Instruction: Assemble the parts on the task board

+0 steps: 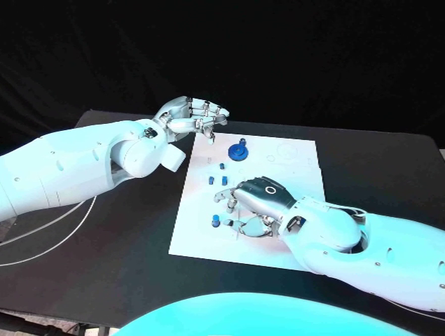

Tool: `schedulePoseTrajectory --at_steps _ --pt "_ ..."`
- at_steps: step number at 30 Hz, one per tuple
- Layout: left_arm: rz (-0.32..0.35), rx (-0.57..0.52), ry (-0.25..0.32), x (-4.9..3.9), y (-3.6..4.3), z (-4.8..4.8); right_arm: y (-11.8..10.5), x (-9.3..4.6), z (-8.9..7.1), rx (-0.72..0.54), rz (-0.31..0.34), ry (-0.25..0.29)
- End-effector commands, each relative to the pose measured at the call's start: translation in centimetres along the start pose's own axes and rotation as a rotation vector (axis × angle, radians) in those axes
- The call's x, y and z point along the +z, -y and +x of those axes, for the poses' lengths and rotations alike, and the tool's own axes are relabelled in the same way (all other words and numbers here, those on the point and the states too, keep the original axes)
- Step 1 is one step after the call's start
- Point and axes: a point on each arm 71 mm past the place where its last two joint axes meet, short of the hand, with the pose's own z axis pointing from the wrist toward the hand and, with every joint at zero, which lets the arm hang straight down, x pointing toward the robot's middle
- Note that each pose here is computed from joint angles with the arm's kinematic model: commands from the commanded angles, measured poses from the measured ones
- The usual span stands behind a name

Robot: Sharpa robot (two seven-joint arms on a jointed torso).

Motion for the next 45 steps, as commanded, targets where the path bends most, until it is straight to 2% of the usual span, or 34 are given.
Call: schedulePoseTrajectory --at_steps 1,4,7,9,10,12,14,17,20,24,28,32,45 --pt "0.005 -0.01 -0.012 0.02 0.07 0.09 0.1 -0.7 -1.6 0.037 -0.024 0.103" --pt "0.005 -0.009 -0.01 0.01 0.05 0.02 1.0 -1.7 -3.2 0.111 -0.023 0.143" --pt "0.004 -0.009 -0.008 0.01 0.01 -0.02 2.9 -3.2 -4.8 0.247 0.031 0.129" --pt "0.003 -0.009 -0.007 -0.01 -0.03 -0.05 4.7 -4.5 -5.5 0.336 0.103 0.102" --pt "0.002 -0.009 -0.006 -0.03 -0.06 -0.07 6.4 -5.9 -5.9 0.398 0.178 0.072" --pt "0.002 -0.009 -0.004 -0.05 -0.09 -0.09 8.4 -7.7 -6.1 0.45 0.272 0.033" --pt "0.003 -0.009 -0.004 -0.07 -0.1 -0.1 9.6 -9.0 -6.1 0.474 0.335 0.007" --pt "0.003 -0.009 -0.003 -0.1 -0.12 -0.1 11.3 -11.8 -5.9 0.49 0.447 -0.025" --pt "0.003 -0.009 -0.002 -0.15 -0.14 -0.11 11.8 -13.7 -5.6 0.461 0.515 -0.038" --pt "0.002 -0.009 0.0 -0.21 -0.17 -0.14 11.6 -15.6 -5.2 0.387 0.584 -0.037" --pt "0.002 -0.008 0.0 -0.22 -0.19 -0.13 11.3 -16.5 -4.7 0.331 0.629 -0.033" --pt "0.002 -0.009 -0.002 -0.2 -0.19 -0.04 10.9 -16.8 -3.9 0.292 0.666 -0.036" --pt "0.002 -0.012 -0.004 -0.24 -0.18 0.02 10.1 -15.0 -1.4 0.272 0.697 -0.045"
